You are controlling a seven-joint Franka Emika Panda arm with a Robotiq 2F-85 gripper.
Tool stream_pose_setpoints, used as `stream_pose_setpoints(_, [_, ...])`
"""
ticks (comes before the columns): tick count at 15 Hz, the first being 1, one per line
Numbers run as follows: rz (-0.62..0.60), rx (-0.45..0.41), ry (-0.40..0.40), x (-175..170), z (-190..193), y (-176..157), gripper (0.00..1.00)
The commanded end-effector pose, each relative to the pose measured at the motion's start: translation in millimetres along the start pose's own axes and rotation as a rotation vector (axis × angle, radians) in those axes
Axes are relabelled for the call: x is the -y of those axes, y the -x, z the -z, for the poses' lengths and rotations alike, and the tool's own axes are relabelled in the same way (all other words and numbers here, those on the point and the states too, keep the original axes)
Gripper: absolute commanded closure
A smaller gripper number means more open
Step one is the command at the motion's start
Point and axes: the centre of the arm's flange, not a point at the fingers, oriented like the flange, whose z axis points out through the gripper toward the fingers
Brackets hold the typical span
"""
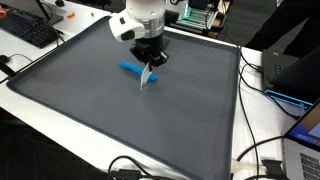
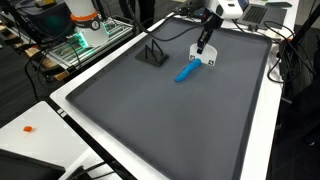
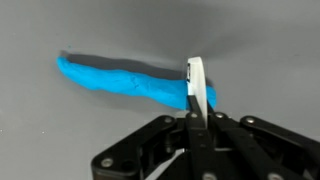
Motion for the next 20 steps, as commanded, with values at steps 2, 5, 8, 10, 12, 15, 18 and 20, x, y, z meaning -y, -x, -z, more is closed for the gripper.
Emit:
stream_pose_setpoints(2, [-0.007, 0.015, 0.022, -0.7, -30.9, 0.4, 0.99])
stream_pose_setpoints(5, [-0.011, 0.031, 0.019, -3.1, -34.3, 3.7, 0.99])
stream_pose_setpoints(8, [-0.009, 0.060, 0.017, -4.6, -33.0, 8.5, 0.99])
stream_pose_setpoints(10, [-0.007, 0.075, 0.008, -4.8, -30.9, 11.9, 0.99])
stream_pose_setpoints(12, [-0.011, 0.089, 0.001, -4.7, -28.9, 14.8, 0.99])
stream_pose_setpoints(15, [-0.011, 0.104, -0.008, -4.1, -28.6, 17.6, 0.99])
stream_pose_setpoints(18, [-0.009, 0.124, -0.010, -3.1, -28.3, 21.0, 0.99])
stream_pose_setpoints(20, [-0.006, 0.136, -0.014, -2.8, -26.2, 23.3, 0.99])
